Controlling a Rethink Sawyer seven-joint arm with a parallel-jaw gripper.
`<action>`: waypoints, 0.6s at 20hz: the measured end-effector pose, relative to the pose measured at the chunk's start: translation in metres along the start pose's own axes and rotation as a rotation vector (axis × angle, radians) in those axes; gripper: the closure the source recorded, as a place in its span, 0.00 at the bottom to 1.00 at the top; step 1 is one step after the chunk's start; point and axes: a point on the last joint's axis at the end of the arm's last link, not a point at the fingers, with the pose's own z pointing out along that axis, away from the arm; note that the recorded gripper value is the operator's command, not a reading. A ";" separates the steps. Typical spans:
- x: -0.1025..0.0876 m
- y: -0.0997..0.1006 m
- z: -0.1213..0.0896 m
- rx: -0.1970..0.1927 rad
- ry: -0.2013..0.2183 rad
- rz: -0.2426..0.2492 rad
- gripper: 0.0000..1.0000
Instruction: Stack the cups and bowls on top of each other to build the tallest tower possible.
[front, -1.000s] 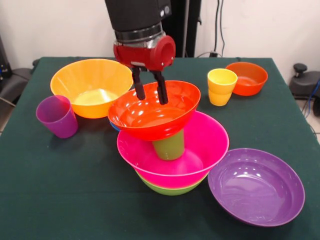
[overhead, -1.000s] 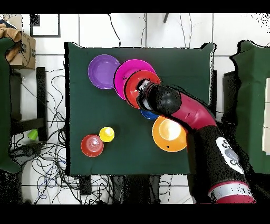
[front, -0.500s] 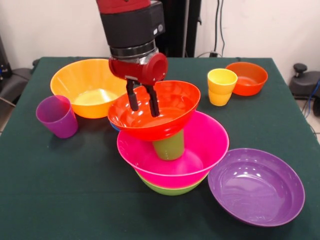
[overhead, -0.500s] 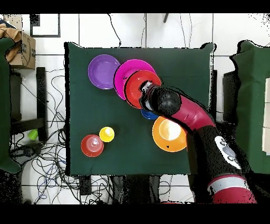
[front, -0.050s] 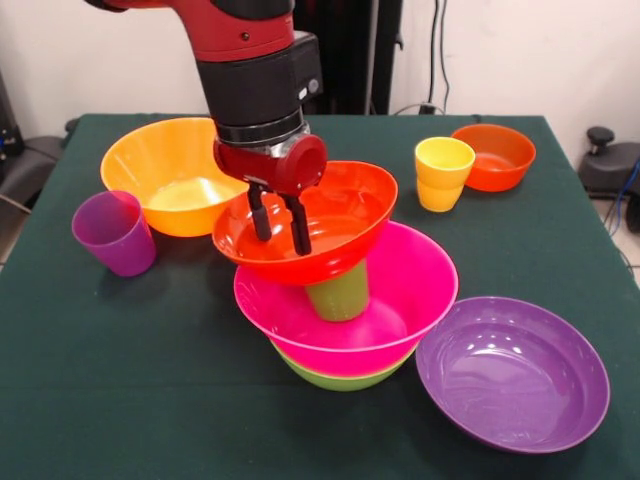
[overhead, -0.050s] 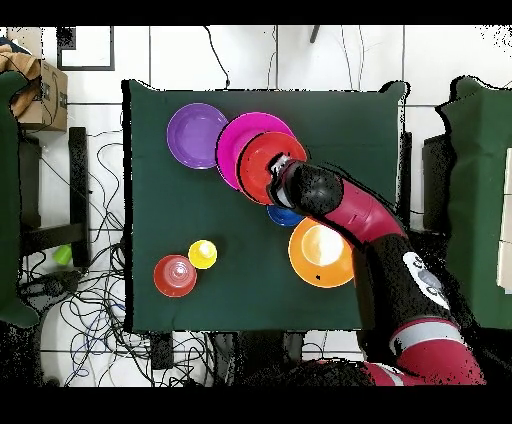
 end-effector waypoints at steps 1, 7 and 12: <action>-0.001 0.000 0.000 0.000 -0.002 0.002 0.00; 0.003 0.010 0.000 0.004 -0.003 0.006 0.00; 0.008 0.022 0.001 0.001 -0.005 -0.003 0.00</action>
